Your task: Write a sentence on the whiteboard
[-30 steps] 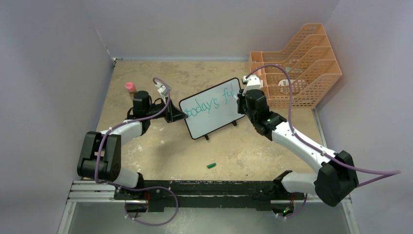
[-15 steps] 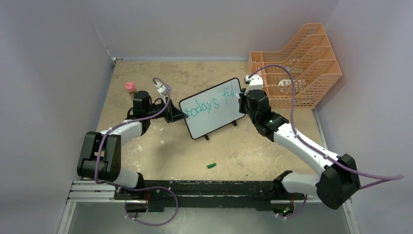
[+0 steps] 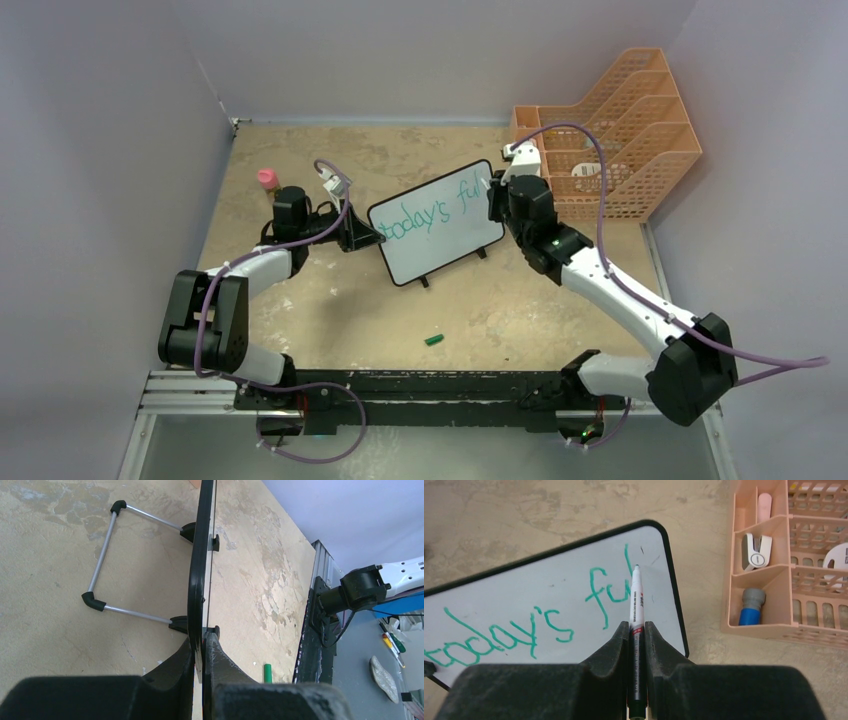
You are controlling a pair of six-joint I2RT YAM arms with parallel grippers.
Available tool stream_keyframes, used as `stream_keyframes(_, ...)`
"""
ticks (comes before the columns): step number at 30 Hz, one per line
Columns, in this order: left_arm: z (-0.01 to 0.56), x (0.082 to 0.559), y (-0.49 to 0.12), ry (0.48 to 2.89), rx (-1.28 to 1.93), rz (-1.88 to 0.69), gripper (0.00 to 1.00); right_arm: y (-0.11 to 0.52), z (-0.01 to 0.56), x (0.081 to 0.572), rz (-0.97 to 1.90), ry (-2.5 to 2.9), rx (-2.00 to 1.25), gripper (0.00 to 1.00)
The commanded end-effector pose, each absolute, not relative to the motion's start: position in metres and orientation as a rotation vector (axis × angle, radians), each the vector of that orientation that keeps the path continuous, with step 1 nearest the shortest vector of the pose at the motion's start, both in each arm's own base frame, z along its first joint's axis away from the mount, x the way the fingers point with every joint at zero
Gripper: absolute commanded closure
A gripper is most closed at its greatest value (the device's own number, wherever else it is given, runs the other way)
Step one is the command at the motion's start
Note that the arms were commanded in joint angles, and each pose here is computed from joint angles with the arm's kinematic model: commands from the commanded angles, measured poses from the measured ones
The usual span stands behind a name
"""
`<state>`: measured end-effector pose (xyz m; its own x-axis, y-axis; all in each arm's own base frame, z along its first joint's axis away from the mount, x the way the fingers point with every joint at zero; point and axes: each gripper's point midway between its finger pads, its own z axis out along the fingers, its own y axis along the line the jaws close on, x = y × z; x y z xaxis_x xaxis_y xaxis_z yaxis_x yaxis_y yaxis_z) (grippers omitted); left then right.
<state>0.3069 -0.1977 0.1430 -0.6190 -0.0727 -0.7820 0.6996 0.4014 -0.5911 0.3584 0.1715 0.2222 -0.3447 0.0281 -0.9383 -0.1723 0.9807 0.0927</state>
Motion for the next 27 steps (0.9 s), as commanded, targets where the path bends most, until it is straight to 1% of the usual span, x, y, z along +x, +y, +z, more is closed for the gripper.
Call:
stream_keyframes(1,0.163,0.315,-0.197,1.82,0.595,-1.232,1.0,0.177,0.266,0.378,0.231,1.793,-0.08,1.0)
stream_keyframes(27,0.164,0.315,-0.197,1.817,0.595,-1.225,1.0,0.179,0.261,0.389,0.223,1.8,-0.091,1.0)
